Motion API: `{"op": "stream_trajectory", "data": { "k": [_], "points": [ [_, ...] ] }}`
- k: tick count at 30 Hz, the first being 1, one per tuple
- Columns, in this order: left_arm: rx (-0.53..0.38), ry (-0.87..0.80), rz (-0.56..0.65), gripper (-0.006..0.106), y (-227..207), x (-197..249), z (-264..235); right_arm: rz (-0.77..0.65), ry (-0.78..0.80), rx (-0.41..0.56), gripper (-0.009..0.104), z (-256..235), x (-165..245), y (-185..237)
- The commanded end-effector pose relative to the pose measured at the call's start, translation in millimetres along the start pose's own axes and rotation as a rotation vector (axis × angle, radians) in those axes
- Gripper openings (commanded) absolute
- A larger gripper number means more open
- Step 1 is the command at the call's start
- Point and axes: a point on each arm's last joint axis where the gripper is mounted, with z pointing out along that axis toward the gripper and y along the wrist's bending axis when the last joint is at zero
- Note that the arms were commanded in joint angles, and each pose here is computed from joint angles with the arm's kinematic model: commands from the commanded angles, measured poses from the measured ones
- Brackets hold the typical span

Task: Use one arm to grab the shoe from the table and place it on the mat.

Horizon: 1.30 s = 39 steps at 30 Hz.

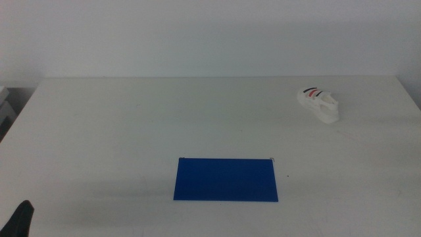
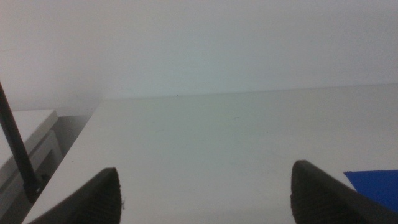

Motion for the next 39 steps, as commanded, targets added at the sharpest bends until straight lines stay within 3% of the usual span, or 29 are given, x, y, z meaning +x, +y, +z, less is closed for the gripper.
{"op": "stream_trajectory", "data": {
  "k": [1,11,20,25,32,39],
  "points": [
    [-0.001,-0.085,-0.014,0.094,0,-6,-1,0.003,0.065,-0.024,0.092,9,-27,0],
    [-0.001,-0.085,-0.014,0.094,0,-6,-1,0.007,0.296,-0.105,0.092,85,-112,10],
    [-0.001,-0.085,-0.014,0.094,0,-6,-1,0.008,0.484,-0.133,0.092,183,-146,15],
    [-0.001,-0.085,-0.014,0.094,0,-6,-1,0.046,0.602,-0.170,0.092,240,-145,22],
    [-0.001,-0.085,-0.014,0.094,0,-6,-1,-0.004,0.664,-0.185,0.092,305,-134,33],
    [-0.001,-0.085,-0.014,0.094,0,-6,-1,-0.191,0.670,-0.232,0.092,361,-108,42]
  ]
}}
